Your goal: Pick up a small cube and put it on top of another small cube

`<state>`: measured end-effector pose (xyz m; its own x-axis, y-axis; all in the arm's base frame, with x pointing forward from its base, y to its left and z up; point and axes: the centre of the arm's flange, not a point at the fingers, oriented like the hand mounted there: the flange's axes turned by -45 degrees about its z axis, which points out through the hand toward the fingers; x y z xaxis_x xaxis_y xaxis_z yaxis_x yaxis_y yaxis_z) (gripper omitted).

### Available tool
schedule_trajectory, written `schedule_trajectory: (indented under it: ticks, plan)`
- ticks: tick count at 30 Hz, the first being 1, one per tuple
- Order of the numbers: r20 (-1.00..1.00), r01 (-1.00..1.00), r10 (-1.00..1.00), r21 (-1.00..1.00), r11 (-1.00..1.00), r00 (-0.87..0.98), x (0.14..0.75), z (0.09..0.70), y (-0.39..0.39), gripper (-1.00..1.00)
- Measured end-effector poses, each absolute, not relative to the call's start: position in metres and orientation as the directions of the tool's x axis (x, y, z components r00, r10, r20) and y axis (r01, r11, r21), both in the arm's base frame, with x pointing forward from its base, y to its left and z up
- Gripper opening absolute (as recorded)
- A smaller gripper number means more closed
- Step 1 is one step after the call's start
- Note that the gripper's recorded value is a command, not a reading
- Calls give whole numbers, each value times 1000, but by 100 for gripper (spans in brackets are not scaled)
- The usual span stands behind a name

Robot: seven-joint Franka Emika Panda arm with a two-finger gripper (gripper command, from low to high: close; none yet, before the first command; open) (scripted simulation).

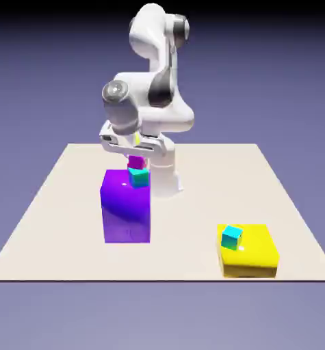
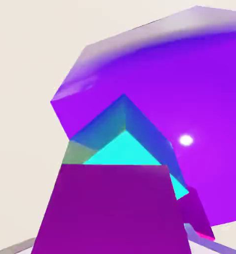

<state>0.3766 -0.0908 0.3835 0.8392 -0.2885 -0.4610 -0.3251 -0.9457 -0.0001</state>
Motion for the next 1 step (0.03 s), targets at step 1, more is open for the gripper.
schedule_trajectory:
  ticks: [1]
  plan:
    - [-461, -325, -289, 0, -946, 839, 377, 383, -91, 100]
